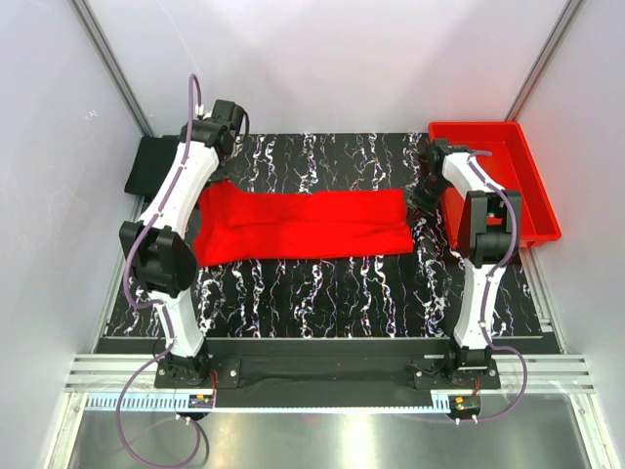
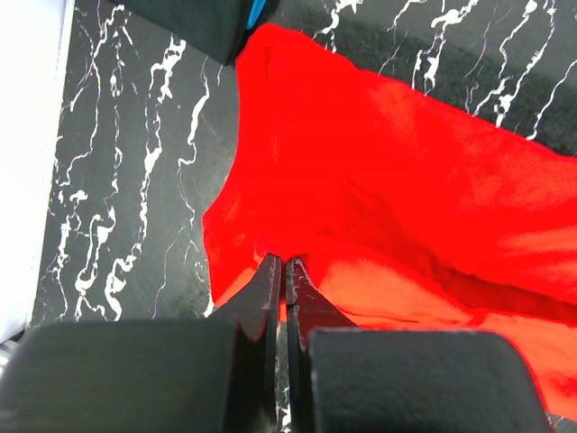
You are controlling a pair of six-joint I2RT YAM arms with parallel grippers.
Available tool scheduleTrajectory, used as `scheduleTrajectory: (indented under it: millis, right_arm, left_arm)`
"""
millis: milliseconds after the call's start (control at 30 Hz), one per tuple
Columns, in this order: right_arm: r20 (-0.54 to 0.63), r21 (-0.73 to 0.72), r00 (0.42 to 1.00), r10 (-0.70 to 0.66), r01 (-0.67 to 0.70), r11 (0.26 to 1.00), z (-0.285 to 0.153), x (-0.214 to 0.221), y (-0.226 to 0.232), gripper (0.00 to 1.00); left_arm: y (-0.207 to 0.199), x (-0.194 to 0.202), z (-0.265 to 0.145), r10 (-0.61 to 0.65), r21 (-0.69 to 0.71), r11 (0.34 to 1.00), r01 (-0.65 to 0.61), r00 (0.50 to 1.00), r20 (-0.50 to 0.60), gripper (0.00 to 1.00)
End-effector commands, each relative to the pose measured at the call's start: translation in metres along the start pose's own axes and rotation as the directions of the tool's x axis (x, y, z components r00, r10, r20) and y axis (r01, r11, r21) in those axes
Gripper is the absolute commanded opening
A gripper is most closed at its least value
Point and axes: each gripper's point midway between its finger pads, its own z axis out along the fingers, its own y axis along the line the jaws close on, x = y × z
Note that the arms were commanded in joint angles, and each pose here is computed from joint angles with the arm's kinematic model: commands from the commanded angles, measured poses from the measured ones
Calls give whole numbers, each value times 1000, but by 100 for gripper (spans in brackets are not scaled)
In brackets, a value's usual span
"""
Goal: Fold and stack the t-shirts
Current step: Fold the tshirt
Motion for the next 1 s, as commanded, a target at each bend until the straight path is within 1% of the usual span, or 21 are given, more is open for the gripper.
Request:
scheduleTrajectory:
  millis: [0, 233, 333, 367, 400, 467, 500, 533, 567, 600, 633, 667, 700, 733, 767, 800, 833, 867, 900, 933, 967]
  right_arm:
    - [-14, -27, 1000, 17, -17, 999, 5, -9, 8, 1]
    - [-27, -31, 999, 25, -26, 999, 12, -16, 9, 8]
    - [-33, -42, 999, 17, -18, 999, 11, -17, 12, 14]
    - [-26, -46, 1000, 10, -11, 999, 10, -19, 13, 23]
    - [-25, -50, 1000, 5, -6, 999, 9, -19, 14, 26]
    - [-20, -46, 1000, -10, 10, 999, 2, -19, 14, 39]
    - [-6, -45, 1000, -19, 18, 999, -2, -21, 14, 49]
    - [-2, -39, 1000, -23, 23, 999, -6, -20, 13, 52]
    - [18, -39, 999, -40, 41, 998, -16, -20, 14, 54]
    - [33, -38, 998, -49, 50, 998, -21, -21, 15, 59]
    - [41, -37, 997, -59, 61, 997, -26, -19, 15, 59]
    - [67, -40, 995, -74, 77, 996, -39, -18, 16, 60]
    - [77, -33, 993, -88, 91, 995, -43, -15, 17, 62]
    - [89, -39, 991, -100, 104, 994, -47, -13, 19, 63]
    - [93, -45, 990, -110, 115, 992, -53, -4, 19, 64]
    - [103, -59, 987, -125, 131, 990, -54, 0, 24, 69]
    - [103, -63, 986, -133, 140, 988, -55, 5, 25, 72]
    - [101, -65, 985, -140, 147, 987, -58, 14, 22, 74]
    - [94, -83, 984, -150, 158, 984, -59, 21, 24, 75]
    - [108, -103, 982, -157, 168, 980, -60, 24, 27, 78]
    - [92, -128, 981, -169, 180, 975, -61, 36, 24, 79]
  left_arm:
    - [-6, -21, 2, -12, 17, 1000, 11, 999, 48, 0]
    - [-16, -21, 17, 14, 26, 1000, -15, 999, 39, 0]
    - [-22, -21, 25, 17, 35, 999, -18, 999, 39, 0]
    - [-24, -25, 26, 11, 43, 999, -13, 999, 49, 0]
    - [-27, -26, 30, 12, 45, 999, -14, 999, 49, 0]
    - [-36, -33, 32, 7, 81, 997, -12, 997, 71, 2]
    - [-41, -34, 38, 17, 91, 996, -24, 997, 73, 10]
    - [-49, -41, 42, 14, 117, 993, -25, 995, 97, 23]
    - [-57, -44, 42, 21, 154, 987, -37, 994, 106, 31]
    - [-58, -51, 44, 30, 142, 989, -48, 992, 124, 40]
    - [-56, -46, 53, 48, 112, 992, -59, 994, 94, 53]
    - [-43, -67, 42, 22, 43, 999, -28, 989, 150, 73]
    - [-33, -64, 43, 17, -7, 1000, -17, 990, 139, 83]
    - [-18, -72, 17, -14, -15, 1000, 17, 982, 191, 98]
    - [-5, -68, 11, -20, -52, 998, 31, 979, 200, 99]
    - [6, -44, 17, -5, -89, 996, 20, 987, 159, 99]
    - [22, -47, -14, -42, -65, 996, 58, 974, 225, 99]
    - [33, -36, -16, -47, -73, 995, 64, 975, 217, 99]
    - [43, -4, -6, -46, -93, 994, 61, 987, 156, 99]
    - [52, 10, -8, -67, -87, 993, 79, 989, 134, 99]
    - [65, 18, -23, -139, -39, 989, 145, 981, 136, 98]
